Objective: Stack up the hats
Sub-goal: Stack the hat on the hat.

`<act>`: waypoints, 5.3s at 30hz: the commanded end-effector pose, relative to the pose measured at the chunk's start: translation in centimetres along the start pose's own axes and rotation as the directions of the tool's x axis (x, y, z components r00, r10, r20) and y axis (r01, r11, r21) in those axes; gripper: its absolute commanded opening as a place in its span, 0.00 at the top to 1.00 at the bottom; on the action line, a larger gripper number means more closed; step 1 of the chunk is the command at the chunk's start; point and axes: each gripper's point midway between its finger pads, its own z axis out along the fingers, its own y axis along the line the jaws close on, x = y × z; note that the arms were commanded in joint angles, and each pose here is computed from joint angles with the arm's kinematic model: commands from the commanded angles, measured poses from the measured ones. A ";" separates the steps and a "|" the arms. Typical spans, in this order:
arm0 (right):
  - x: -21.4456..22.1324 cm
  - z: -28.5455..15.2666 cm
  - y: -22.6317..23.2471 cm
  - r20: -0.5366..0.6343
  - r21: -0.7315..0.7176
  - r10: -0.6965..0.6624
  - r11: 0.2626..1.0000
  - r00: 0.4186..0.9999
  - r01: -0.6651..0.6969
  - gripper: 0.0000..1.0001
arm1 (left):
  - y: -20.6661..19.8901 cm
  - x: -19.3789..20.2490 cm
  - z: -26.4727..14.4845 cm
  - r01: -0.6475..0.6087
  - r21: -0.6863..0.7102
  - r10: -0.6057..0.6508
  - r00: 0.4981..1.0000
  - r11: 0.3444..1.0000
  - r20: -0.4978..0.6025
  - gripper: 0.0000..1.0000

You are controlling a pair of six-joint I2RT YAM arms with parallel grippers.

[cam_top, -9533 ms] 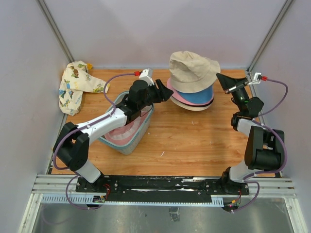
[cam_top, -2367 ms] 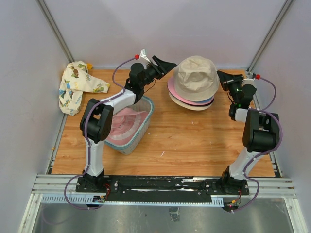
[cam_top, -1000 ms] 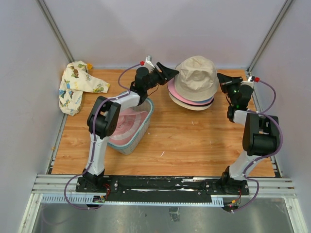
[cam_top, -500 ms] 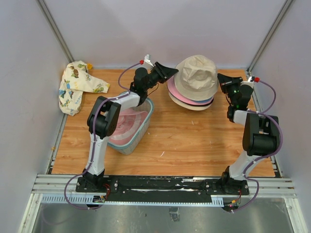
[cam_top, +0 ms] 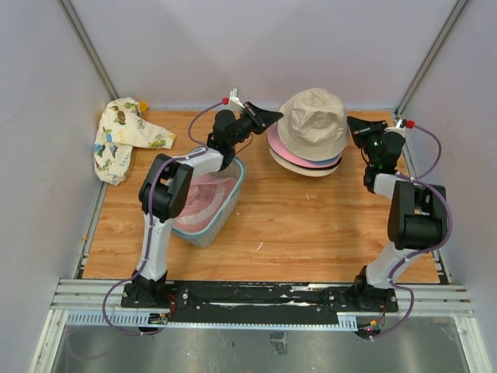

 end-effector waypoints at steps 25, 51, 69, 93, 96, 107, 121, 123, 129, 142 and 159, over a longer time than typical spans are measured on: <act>3.4 -0.7 -9.1 -0.110 0.257 -0.098 0.958 0.989 0.124 0.99 | 8.7 0.9 -2.3 -0.216 -0.458 0.176 0.976 0.862 -0.130 0.99; 14.4 -9.5 -9.0 -0.185 0.220 -0.086 0.967 0.979 0.127 0.99 | 11.1 -1.4 0.0 -0.305 -0.486 0.235 0.951 0.819 -0.201 0.99; 20.7 -12.9 -6.7 -0.231 0.147 -0.116 0.977 0.966 0.153 0.99 | 9.0 0.1 1.9 -0.316 -0.293 0.250 0.938 0.902 -0.241 0.87; 6.6 -16.9 0.0 0.073 0.219 -0.388 0.905 0.919 0.365 0.43 | 2.7 -4.4 -1.0 -0.215 -0.193 0.219 0.976 0.957 -0.003 0.50; 5.2 -16.0 0.8 0.075 0.191 -0.361 0.920 0.930 0.341 0.42 | 1.9 -5.4 -1.5 -0.202 -0.192 0.212 0.977 0.960 0.033 0.48; 0.7 -9.8 5.4 0.026 0.001 -0.266 0.964 0.964 0.266 0.41 | 0.9 -8.4 -4.7 -0.168 -0.272 0.208 0.970 0.948 0.123 0.40; 2.4 -2.9 7.4 -0.216 -0.265 -0.097 0.963 0.971 0.038 0.40 | 1.5 -5.5 -7.8 -0.130 -0.299 0.150 0.988 0.945 0.046 0.38; 2.8 -2.5 7.5 -0.231 -0.265 -0.096 0.964 0.968 0.033 0.40 | 1.6 -5.2 -7.9 -0.130 -0.300 0.147 0.988 0.945 0.036 0.38; 4.5 -1.2 7.0 -0.296 -0.262 -0.075 0.965 0.952 -0.005 0.41 | 2.1 -3.8 -8.1 -0.132 -0.305 0.139 0.990 0.943 0.003 0.38; 6.3 -0.3 5.0 -0.348 -0.230 -0.053 0.973 0.936 -0.030 0.41 | 2.3 -2.6 -8.1 -0.133 -0.304 0.133 0.991 0.943 -0.021 0.38; 7.3 -2.3 2.3 -0.313 -0.205 0.011 0.976 0.950 -0.079 0.99 | 1.6 -1.4 -8.1 -0.124 -0.281 0.117 0.992 0.952 -0.044 0.39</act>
